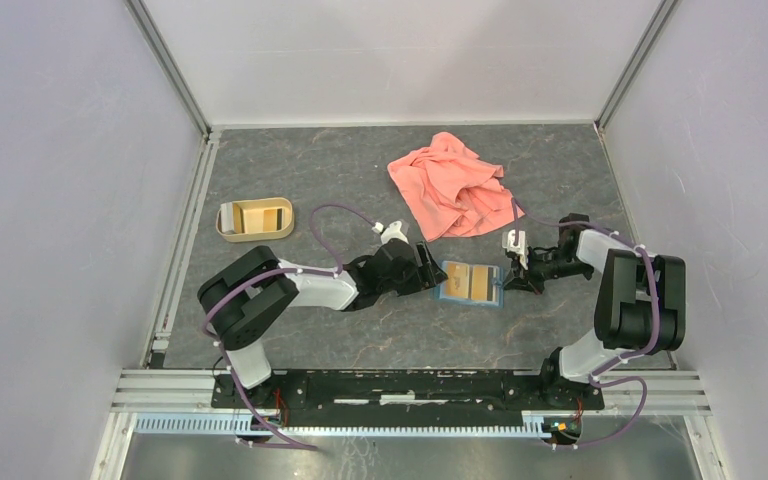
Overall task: Put the credit cards into the card holder
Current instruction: Close the card holder at the center of the board.
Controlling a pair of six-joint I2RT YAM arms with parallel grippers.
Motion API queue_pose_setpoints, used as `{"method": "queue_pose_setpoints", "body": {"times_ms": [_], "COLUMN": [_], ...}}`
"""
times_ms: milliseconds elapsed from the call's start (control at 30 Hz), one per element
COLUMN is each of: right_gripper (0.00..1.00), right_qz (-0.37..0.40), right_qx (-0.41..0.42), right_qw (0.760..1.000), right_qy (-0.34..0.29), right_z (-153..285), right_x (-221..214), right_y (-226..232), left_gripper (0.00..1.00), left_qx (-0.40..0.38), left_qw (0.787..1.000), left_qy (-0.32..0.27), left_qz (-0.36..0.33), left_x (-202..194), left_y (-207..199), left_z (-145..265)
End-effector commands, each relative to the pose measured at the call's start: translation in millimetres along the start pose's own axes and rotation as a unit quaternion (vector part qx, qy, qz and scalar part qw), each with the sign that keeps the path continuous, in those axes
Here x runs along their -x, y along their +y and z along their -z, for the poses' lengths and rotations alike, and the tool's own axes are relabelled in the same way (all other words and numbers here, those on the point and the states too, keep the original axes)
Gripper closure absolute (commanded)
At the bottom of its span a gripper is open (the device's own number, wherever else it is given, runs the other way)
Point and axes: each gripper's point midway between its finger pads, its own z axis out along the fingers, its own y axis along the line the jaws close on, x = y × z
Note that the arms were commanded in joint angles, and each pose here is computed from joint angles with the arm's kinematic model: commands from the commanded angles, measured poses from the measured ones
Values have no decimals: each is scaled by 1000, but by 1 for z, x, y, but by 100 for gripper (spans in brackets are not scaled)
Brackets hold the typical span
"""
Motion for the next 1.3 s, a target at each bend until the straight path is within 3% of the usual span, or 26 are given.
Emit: {"method": "queue_pose_setpoints", "body": {"times_ms": [0,533,800,1267], "right_gripper": [99,99,99,99], "right_qz": [-13,-35,-29,-29], "right_qx": [-35,-37,-37,-35], "right_qw": [998,993,993,994], "right_qy": [43,106,105,94], "right_z": [2,-6,-6,-7], "right_x": [-18,-43,-39,-34], "right_y": [-15,-14,-14,-13], "left_gripper": [22,25,31,32], "left_qx": [58,-16,-142,-258], "left_qw": [996,992,983,959], "left_qy": [53,121,107,89], "left_qz": [-29,40,54,74], "left_x": [-29,-64,-49,-33], "left_y": [42,23,-34,-81], "left_z": [4,-17,-9,13]}}
